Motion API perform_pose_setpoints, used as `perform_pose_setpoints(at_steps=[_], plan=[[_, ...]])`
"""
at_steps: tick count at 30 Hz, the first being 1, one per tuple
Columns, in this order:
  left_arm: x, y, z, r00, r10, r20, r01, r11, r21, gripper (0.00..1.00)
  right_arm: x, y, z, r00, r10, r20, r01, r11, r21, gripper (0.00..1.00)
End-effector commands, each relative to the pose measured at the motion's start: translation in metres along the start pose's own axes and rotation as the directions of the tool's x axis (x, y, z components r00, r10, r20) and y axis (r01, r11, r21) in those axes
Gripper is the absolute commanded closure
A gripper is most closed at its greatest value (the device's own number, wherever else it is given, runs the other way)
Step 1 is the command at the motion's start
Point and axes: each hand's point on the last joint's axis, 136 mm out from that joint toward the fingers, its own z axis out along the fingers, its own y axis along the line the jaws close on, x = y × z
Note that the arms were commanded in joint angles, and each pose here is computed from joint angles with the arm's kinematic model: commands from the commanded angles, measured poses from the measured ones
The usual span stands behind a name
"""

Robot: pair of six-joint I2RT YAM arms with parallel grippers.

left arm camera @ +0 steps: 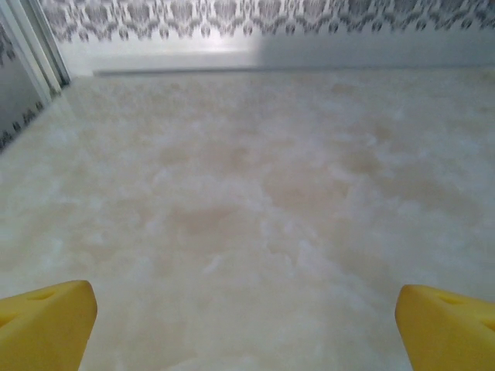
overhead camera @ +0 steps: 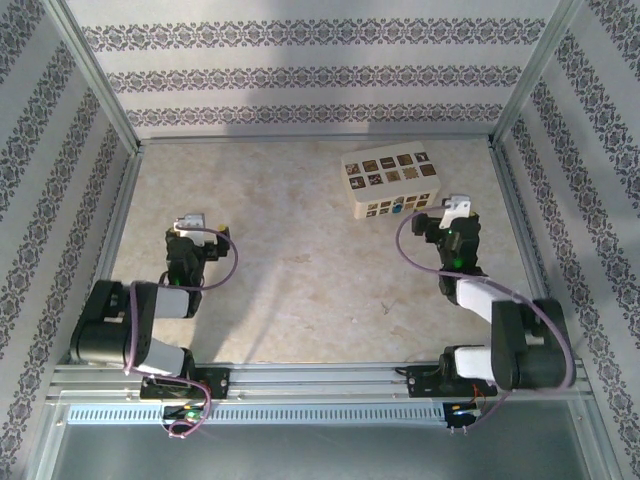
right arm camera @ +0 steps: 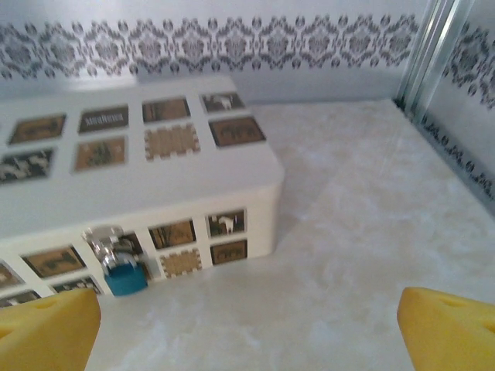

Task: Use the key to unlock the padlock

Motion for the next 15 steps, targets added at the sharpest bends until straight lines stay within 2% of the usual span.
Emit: perform_pose_setpoints(at_steps=[1, 5, 8, 15], plan=[[-0.042, 0.001, -0.009, 0.998, -0.029, 0.055, 0.028, 1.0, 0.013, 0.01, -0.006, 0.006, -0.011, 0.997, 0.029, -0.076, -0.031, 0.999, -0.022, 0.02], [-0.078, -0.005, -0.025, 0.991, -0.12, 0.052, 0.117, 0.991, 0.067, 0.01, -0.012, 0.017, -0.027, 0.986, 0.088, -0.145, -0.1, 0.992, -0.077, 0.01], [-0.1, -0.01, -0.036, 0.971, -0.232, 0.047, 0.226, 0.968, 0.11, 0.01, -0.017, 0.026, -0.04, 0.971, 0.129, -0.202, -0.155, 0.981, -0.12, 0.02], [-0.117, -0.026, -0.051, 0.923, -0.384, -0.008, 0.377, 0.902, 0.209, 0.01, -0.024, 0.041, -0.072, 0.922, 0.205, -0.328, -0.268, 0.95, -0.161, 0.02]])
